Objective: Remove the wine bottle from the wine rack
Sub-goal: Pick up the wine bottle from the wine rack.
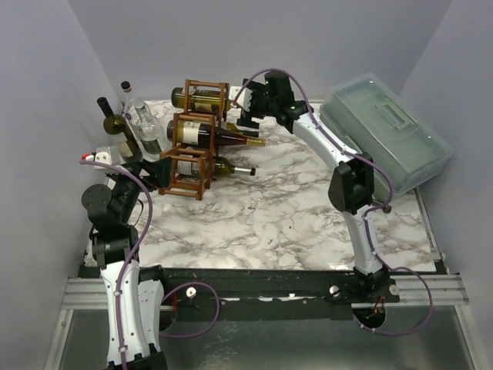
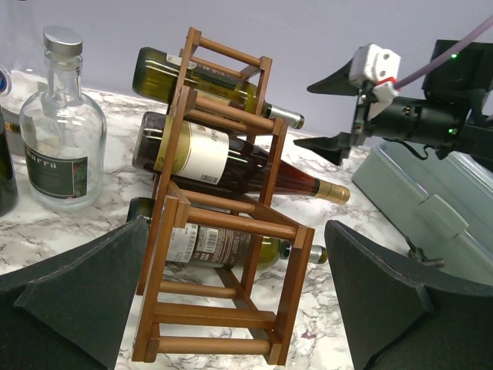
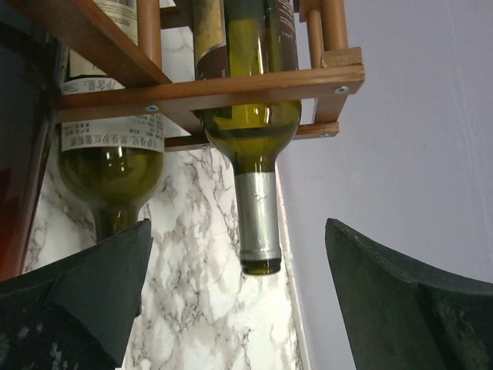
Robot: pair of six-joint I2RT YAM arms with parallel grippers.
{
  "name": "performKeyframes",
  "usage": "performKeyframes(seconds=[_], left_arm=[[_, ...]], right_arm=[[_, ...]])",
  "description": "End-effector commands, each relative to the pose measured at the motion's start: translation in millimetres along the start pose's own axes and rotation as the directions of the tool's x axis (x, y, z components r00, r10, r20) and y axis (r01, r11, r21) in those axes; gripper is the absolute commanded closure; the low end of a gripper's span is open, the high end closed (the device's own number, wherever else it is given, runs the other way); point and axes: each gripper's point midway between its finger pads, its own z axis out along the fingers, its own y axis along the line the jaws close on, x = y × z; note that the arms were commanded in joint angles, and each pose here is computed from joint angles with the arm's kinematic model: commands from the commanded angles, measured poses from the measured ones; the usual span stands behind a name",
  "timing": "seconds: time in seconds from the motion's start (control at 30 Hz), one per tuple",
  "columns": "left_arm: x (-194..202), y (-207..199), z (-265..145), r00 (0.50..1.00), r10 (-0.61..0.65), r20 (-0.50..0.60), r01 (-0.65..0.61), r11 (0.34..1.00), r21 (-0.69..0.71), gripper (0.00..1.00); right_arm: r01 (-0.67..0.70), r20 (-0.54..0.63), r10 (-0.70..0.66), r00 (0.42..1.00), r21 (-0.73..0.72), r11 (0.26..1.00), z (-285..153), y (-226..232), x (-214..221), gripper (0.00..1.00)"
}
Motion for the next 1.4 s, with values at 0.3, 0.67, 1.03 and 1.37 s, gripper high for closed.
performKeyframes(seconds=[0.3, 0.67, 1.03, 1.37], left_arm=[[-3, 2, 0, 1.0, 0.018, 0.018, -0.018, 1.0, -0.007, 0.01], [-2, 3, 0, 1.0, 0.019, 0.016, -0.019, 1.0, -0.007, 0.01], [-2, 3, 1, 1.0, 0.016, 0.011, -0.016, 1.0, -0.007, 0.01], [-1, 3, 1, 1.0, 0.014, 0.009, -0.014, 1.0, -0.005, 0.01]], right_arm=[[0.078, -0.075, -0.066, 0.995, 0.166, 0.983, 44, -24, 21, 0.13], [0.123, -0.092, -0.109, 0.99, 0.165, 0.979, 68, -13, 35, 0.29], [0.167, -0.087, -0.153, 0.984, 0.183, 0.969, 78, -15, 40, 0.33], [0.164, -0.042, -0.159, 0.986, 0.184, 0.969, 86, -12, 36, 0.39]])
